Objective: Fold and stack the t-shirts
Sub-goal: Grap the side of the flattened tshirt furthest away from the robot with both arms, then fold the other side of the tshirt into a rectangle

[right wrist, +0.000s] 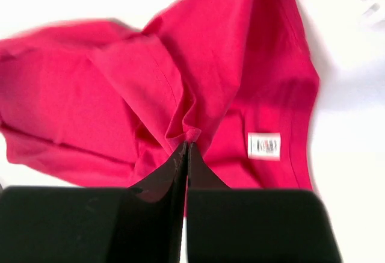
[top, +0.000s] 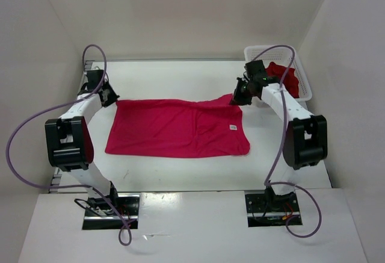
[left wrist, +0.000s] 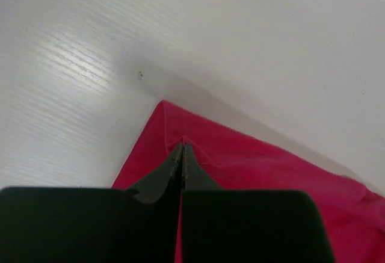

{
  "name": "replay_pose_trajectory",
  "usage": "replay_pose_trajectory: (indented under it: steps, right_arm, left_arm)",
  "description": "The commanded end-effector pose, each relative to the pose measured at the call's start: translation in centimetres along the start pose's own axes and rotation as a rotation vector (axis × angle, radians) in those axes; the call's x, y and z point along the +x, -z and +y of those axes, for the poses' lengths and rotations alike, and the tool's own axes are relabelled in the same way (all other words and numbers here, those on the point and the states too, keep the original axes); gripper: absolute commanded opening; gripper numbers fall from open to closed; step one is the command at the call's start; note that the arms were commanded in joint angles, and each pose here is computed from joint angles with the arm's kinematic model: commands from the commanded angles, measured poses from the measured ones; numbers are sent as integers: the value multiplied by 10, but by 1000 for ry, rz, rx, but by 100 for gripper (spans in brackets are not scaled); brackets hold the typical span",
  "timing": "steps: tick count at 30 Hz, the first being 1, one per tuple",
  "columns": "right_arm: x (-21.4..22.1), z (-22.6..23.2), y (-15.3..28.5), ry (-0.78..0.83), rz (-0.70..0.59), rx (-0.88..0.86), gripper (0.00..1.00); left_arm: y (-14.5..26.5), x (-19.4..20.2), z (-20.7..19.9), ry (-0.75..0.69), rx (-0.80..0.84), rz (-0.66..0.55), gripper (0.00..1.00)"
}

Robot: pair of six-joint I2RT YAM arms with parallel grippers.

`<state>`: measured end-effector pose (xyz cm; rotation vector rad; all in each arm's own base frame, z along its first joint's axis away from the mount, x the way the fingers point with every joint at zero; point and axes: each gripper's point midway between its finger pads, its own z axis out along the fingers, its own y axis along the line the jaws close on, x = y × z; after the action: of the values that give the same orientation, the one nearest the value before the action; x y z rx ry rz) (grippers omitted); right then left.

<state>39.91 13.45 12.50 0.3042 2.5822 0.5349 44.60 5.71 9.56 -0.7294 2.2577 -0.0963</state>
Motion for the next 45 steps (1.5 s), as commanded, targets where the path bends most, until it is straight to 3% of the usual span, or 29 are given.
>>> replay_pose_trajectory:
  steps: [1, 12, 21, 25, 27, 29, 30, 33, 36, 39, 41, 45]
  right_arm:
    - [-19, 11, 45, 11, -163, -35, 0]
    - [98, -36, 61, -174, 7, -3, 1]
    - [147, -47, 63, -318, 131, 9, 3]
    - [148, -50, 76, -366, 84, 33, 3]
    - [151, -53, 79, -376, 89, 43, 6]
    - [149, -54, 80, -383, 75, 46, 17]
    - [148, -53, 82, -380, 67, 40, 23]
    - [138, -51, 88, -361, 22, 36, 30]
    - [129, -49, 92, -312, -5, 30, 30]
    - [109, -37, 82, -234, -17, 3, 9]
    - [106, -18, 68, -139, -11, -5, 0]
    - [92, 22, 29, 8, -5, -23, 4]
  left_arm:
    - [23, -21, -5, 29, 43, -72, 0]
    - [44, 3, 19, 81, 37, -31, 0]
    - [46, 30, 33, 81, -2, 22, 0]
    - [50, 41, 43, 88, -34, 51, 0]
    - [55, 42, 46, 88, -39, 40, 5]
    - [62, 40, 48, 116, -40, 25, 8]
    - [67, 38, 47, 116, -38, 20, 15]
    - [82, 27, 54, 144, -65, -40, 28]
    - [87, 23, 54, 155, -65, -70, 30]
    - [86, 26, 36, 147, 27, -51, 30]
    - [80, 32, 24, 130, 63, -29, 30]
    - [64, 53, 1, 86, 119, 43, 31]
